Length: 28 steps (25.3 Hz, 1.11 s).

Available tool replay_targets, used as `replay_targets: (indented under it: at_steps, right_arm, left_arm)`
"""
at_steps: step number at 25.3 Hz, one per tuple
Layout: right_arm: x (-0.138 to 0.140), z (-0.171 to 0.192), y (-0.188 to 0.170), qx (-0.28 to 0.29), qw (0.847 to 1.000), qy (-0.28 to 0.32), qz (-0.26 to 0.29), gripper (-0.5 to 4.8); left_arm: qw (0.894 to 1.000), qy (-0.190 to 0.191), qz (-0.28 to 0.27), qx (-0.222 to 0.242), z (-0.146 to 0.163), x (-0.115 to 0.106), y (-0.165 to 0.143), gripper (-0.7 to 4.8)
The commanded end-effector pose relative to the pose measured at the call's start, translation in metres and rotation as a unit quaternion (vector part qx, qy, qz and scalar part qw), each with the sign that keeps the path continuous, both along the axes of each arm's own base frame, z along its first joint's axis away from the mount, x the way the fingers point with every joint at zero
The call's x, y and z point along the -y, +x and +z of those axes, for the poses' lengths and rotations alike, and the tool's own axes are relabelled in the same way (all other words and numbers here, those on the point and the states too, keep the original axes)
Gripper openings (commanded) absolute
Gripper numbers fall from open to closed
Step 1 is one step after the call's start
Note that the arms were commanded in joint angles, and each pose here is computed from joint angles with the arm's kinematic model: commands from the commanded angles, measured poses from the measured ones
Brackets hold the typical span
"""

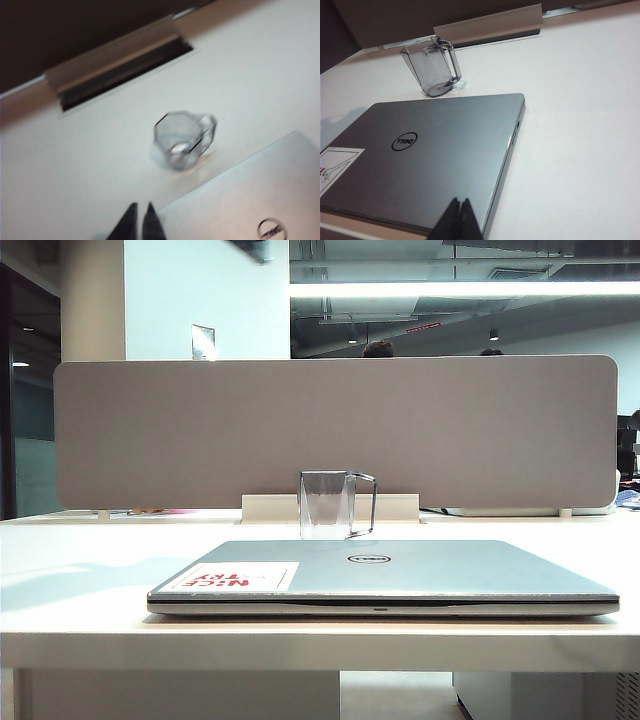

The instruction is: Pick up the water cup and place it on the side of the laptop away from you.

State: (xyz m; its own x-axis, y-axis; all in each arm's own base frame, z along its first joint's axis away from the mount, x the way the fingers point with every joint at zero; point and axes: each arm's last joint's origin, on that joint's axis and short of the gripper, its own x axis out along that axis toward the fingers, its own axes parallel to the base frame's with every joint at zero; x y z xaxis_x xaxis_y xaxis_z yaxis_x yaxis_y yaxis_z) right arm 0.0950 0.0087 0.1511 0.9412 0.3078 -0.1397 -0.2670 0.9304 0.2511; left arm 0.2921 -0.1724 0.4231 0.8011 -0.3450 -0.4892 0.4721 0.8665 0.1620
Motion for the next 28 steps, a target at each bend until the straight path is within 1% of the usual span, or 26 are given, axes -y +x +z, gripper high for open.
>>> replay_targets:
  at_steps: [1, 2, 7, 10, 12, 14, 17, 19, 20, 21, 24, 25, 26, 28]
  right_arm:
    - [0.0, -0.001, 0.0, 0.004, 1.0, 0.0, -0.001, -0.01]
    - [0.0, -0.001, 0.0, 0.004, 1.0, 0.0, -0.001, -0.01]
    - [0.0, -0.001, 0.0, 0.004, 1.0, 0.0, -0.001, -0.01]
    - [0.0, -0.001, 0.0, 0.004, 1.0, -0.001, -0.001, -0.01]
    - [0.0, -0.001, 0.0, 0.004, 1.0, 0.0, -0.001, -0.01]
    - [0.0, -0.001, 0.0, 0.004, 1.0, 0.0, -0.001, -0.01]
    - [0.0, -0.001, 0.0, 0.004, 1.0, 0.0, -0.001, -0.01]
    - [0.0, -0.001, 0.0, 0.004, 1.0, 0.0, -0.001, -0.01]
    - [0.0, -0.001, 0.0, 0.004, 1.0, 0.0, -0.001, -0.01]
    - [0.0, -0.001, 0.0, 0.004, 1.0, 0.0, -0.001, -0.01]
    - [0.0, -0.001, 0.0, 0.004, 1.0, 0.0, -0.001, -0.01]
    - [0.0, -0.001, 0.0, 0.005, 1.0, 0.0, 0.0, -0.01]
    - [0.0, -0.001, 0.0, 0.005, 1.0, 0.0, -0.001, -0.01]
    - [0.0, -0.001, 0.0, 0.005, 1.0, 0.0, -0.001, -0.01]
  left_arm:
    - [1.0, -0.007, 0.017, -0.001, -0.011, -0.031, -0.015, 0.14]
    - [0.999, -0.01, 0.031, 0.004, -0.02, -0.045, -0.022, 0.14]
    - [0.997, -0.023, 0.065, 0.02, -0.051, -0.076, -0.048, 0.14]
    - [0.995, -0.038, 0.081, 0.033, -0.068, -0.089, -0.066, 0.14]
    - [0.994, -0.045, 0.083, 0.048, -0.08, -0.095, -0.079, 0.14]
    - [0.993, -0.052, 0.085, 0.066, -0.1, -0.103, -0.1, 0.14]
    - [0.992, -0.058, 0.086, 0.069, -0.117, -0.109, -0.115, 0.15]
    - [0.99, -0.075, 0.094, 0.07, -0.129, -0.113, -0.126, 0.15]
    - [0.987, -0.078, 0.109, 0.088, -0.141, -0.12, -0.139, 0.15]
    - [0.984, -0.087, 0.11, 0.106, -0.152, -0.124, -0.147, 0.15]
    - [0.978, -0.108, 0.114, 0.139, -0.181, -0.131, -0.165, 0.15]
    - [0.976, -0.113, 0.116, 0.143, -0.189, -0.133, -0.168, 0.15]
    - [0.972, -0.13, 0.125, 0.148, -0.198, -0.136, -0.172, 0.16]
    - [0.965, -0.164, 0.146, 0.142, -0.208, -0.139, -0.175, 0.16]
